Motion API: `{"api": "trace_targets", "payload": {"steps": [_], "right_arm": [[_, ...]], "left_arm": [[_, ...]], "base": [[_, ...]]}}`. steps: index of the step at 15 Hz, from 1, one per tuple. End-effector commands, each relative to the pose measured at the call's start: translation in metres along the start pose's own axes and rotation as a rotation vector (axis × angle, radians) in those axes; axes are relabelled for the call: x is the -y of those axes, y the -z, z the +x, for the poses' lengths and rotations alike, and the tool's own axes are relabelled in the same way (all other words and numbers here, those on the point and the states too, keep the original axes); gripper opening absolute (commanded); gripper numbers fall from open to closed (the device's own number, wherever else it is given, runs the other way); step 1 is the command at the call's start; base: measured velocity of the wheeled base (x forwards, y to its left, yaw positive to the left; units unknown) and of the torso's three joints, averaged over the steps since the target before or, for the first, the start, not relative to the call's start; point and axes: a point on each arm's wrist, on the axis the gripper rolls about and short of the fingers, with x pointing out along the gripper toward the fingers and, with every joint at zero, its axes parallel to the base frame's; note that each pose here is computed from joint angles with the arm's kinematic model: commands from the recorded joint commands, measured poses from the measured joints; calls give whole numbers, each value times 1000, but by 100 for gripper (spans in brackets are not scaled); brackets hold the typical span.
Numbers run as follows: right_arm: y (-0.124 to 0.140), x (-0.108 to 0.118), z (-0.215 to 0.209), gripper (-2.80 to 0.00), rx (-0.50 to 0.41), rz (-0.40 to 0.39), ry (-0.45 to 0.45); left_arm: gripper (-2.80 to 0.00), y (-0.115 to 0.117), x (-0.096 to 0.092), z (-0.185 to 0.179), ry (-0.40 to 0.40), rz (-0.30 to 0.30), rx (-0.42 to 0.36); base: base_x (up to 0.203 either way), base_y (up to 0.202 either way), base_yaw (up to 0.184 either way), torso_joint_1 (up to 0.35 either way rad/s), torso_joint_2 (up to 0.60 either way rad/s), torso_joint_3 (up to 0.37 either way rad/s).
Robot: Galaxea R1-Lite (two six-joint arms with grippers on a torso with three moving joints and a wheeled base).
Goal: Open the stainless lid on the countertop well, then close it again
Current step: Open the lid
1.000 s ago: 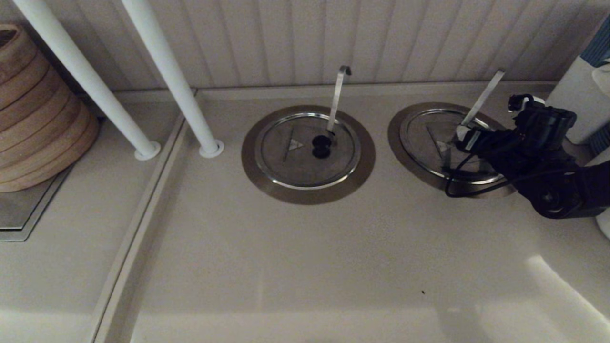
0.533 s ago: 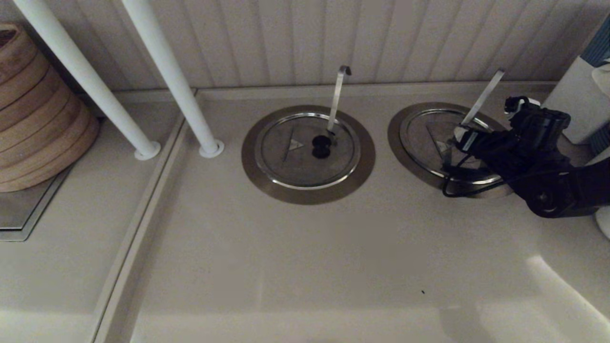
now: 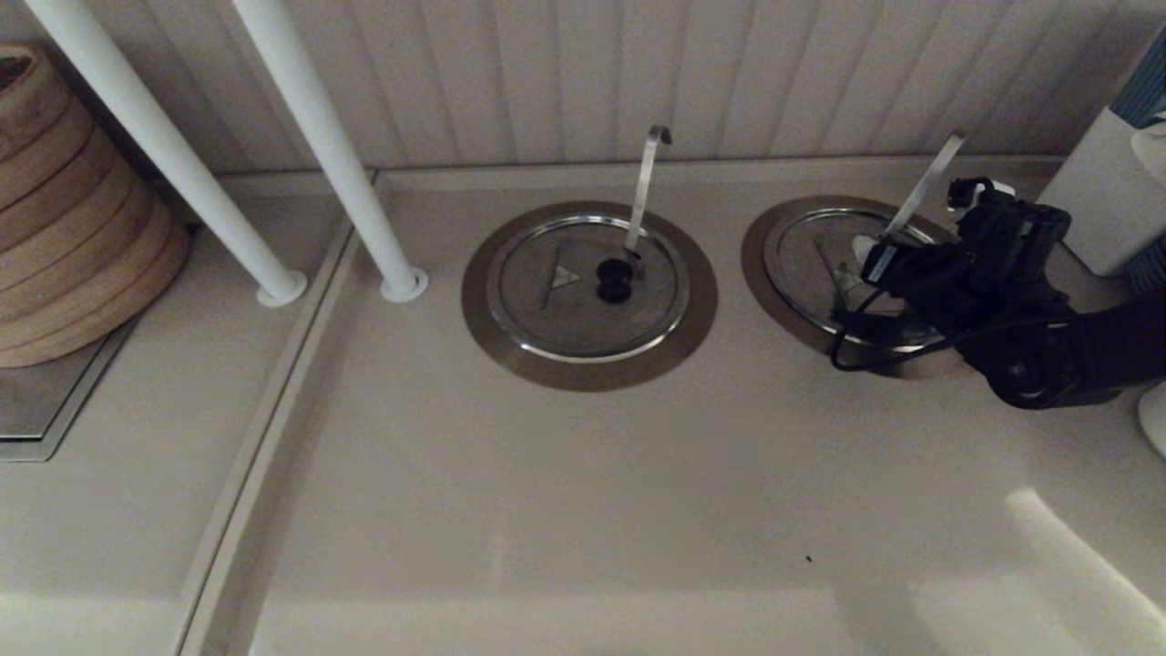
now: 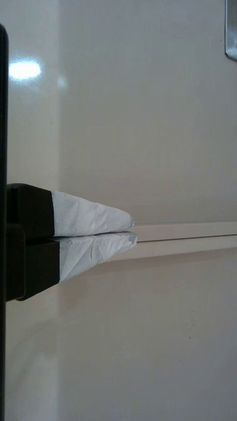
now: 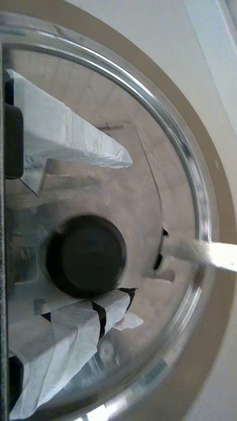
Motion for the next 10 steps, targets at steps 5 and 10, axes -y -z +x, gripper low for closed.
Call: {"api": "trace_targets", "payload": {"steps": [5, 10], "right_arm": [[0, -2, -1, 0, 3, 4, -5], [-5, -3, -2, 0, 16, 7, -9]], "left_arm": [[-280, 0, 0, 0, -1, 0, -1], [-280, 0, 0, 0, 0, 0, -1]], "base": [[0, 0, 0, 0, 0, 0], [0, 0, 0, 0, 0, 0]]}}
